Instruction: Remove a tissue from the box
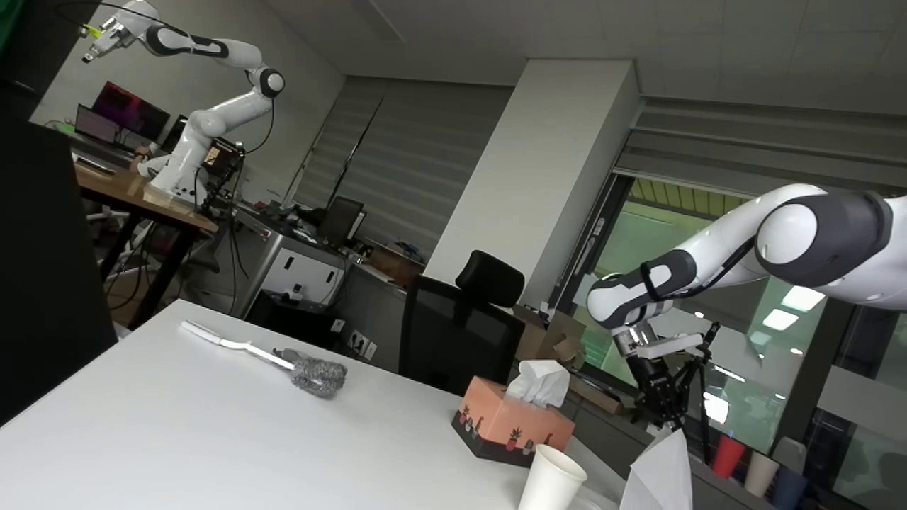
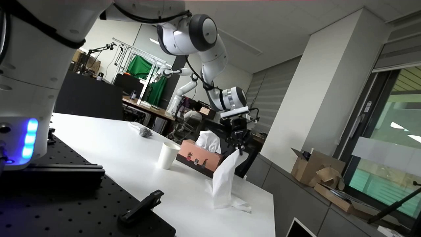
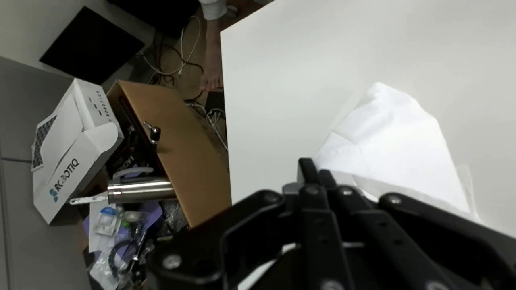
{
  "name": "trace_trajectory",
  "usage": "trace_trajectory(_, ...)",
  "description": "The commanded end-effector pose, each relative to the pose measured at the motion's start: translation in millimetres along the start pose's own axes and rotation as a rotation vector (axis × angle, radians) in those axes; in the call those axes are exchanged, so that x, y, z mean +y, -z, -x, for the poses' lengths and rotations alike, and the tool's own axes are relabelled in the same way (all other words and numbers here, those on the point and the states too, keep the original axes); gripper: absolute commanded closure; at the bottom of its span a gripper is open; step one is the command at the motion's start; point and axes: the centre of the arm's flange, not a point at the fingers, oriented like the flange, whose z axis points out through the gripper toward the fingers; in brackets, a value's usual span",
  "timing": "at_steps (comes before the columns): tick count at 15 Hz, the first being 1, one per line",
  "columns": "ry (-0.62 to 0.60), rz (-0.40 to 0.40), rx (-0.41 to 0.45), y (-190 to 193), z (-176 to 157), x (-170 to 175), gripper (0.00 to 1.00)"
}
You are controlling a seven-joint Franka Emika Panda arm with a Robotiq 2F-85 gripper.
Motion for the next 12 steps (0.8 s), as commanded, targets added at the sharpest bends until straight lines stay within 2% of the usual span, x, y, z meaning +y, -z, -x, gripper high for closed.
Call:
trace_trajectory(1,-0.064,0.047,0.076,10,-27,-11,1.00)
trace_trajectory(2,-0.063,0.045,0.092,11,-28,-16,0.74)
trace_trajectory(3,-0.056,0.036,0.107,13,-29,-21,0.74)
trace_trajectory(8,-0.061,-0.030,0.183,35,-27,-32,0.40)
trace_trajectory(12,-0.190,-0.088,0.355,60,-28,-36,0.12)
